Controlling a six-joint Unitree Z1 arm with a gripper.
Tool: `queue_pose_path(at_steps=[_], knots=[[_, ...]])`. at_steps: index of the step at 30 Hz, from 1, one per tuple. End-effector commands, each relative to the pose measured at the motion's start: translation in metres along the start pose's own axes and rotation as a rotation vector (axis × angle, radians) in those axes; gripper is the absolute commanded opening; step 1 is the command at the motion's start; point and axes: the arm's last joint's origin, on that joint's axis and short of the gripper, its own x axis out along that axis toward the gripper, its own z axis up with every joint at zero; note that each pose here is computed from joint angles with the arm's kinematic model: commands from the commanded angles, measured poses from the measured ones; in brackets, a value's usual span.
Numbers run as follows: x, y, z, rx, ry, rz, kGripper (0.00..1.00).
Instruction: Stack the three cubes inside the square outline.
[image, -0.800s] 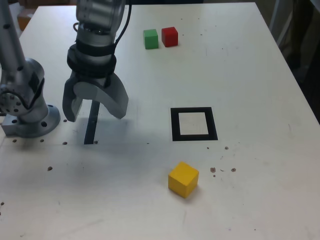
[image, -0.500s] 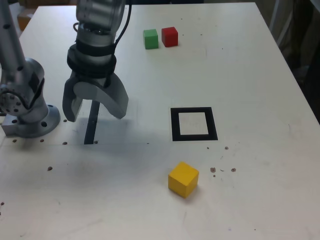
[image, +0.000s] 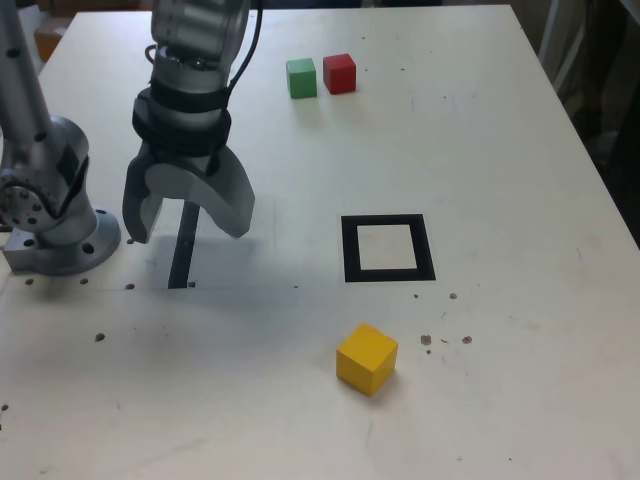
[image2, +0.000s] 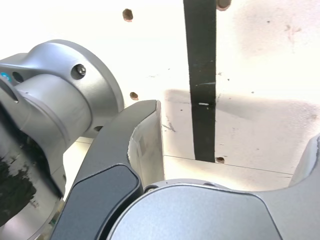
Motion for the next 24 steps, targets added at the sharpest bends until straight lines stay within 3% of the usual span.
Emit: queue_pose_path(at_steps=[1,11,17,20,24], knots=[[-0.005,0.003,0.002,-0.007,0.002,0.013,0.99],[-0.053,0.025,0.008,0.008,-0.03,0.099,0.99],[-0.093,0.045,0.012,0.047,-0.09,0.139,0.99],[-0.112,0.063,0.012,0.054,-0.114,0.141,0.99],[-0.128,0.091,0.009,0.039,-0.114,0.12,0.99]])
